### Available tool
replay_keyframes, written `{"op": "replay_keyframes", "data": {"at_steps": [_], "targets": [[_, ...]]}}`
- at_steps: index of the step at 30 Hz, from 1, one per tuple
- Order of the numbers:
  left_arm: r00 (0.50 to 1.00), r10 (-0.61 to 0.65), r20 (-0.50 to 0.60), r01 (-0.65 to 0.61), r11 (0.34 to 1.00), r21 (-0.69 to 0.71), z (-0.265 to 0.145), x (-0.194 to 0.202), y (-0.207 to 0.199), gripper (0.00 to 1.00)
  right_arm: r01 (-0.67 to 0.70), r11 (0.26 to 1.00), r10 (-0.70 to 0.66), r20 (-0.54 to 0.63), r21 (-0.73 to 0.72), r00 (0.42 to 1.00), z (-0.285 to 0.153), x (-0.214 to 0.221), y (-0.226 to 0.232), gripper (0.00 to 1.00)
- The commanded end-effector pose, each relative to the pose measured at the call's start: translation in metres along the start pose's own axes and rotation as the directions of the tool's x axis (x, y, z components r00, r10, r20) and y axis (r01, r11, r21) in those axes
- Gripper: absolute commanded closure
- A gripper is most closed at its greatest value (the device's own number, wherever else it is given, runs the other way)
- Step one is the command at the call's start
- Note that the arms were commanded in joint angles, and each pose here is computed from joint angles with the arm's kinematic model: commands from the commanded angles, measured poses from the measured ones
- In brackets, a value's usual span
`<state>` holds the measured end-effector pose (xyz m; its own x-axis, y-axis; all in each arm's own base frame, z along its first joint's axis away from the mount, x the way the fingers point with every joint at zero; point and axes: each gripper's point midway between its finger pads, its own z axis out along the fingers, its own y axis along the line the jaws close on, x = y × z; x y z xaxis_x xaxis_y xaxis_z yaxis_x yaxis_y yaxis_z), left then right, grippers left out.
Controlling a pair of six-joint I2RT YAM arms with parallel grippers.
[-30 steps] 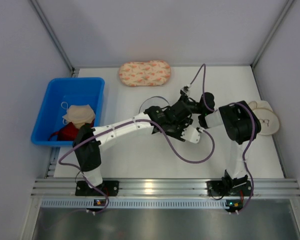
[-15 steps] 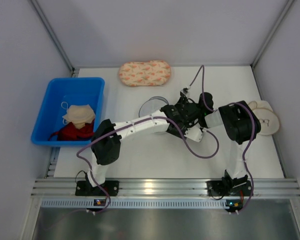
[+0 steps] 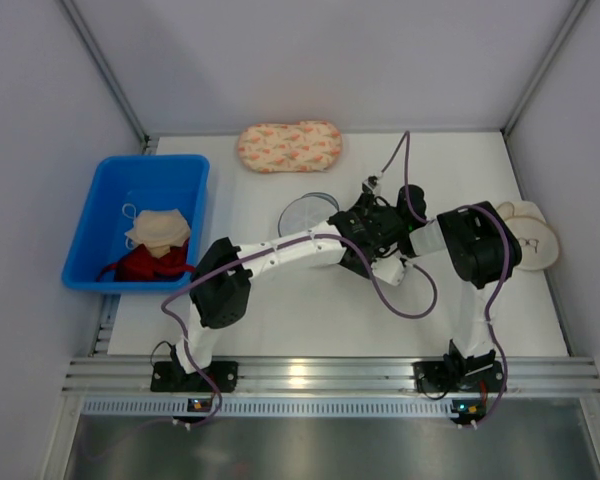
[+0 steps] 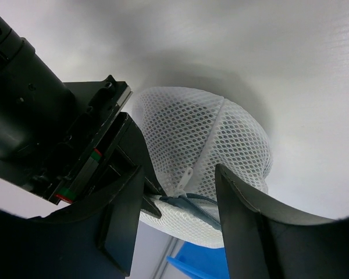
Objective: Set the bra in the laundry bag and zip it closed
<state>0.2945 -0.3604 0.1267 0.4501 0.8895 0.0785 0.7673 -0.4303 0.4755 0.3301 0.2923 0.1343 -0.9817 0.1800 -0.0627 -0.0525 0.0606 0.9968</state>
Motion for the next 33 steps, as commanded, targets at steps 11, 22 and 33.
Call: {"op": "replay_keyframes", "data": {"at_steps": [11,22,33], "targets": [[0.985,0.148,-0.093,-0.146,0.989,0.024,0.000,0.013,-0.016,0.42,0.062,0.996,-0.069,-0.100,-0.063,0.993,0.003,0.018,0.016,1.00],[0.980,0.153,-0.124,-0.156,0.988,-0.015,-0.001,0.010,-0.001,0.39,0.070,0.996,-0.075,-0.104,-0.050,0.992,0.001,0.023,0.015,1.00],[0.972,0.157,-0.174,-0.163,0.986,-0.022,0.003,0.015,0.002,0.46,0.088,0.995,-0.091,-0.114,-0.036,0.989,0.001,0.027,0.013,1.00]]}}
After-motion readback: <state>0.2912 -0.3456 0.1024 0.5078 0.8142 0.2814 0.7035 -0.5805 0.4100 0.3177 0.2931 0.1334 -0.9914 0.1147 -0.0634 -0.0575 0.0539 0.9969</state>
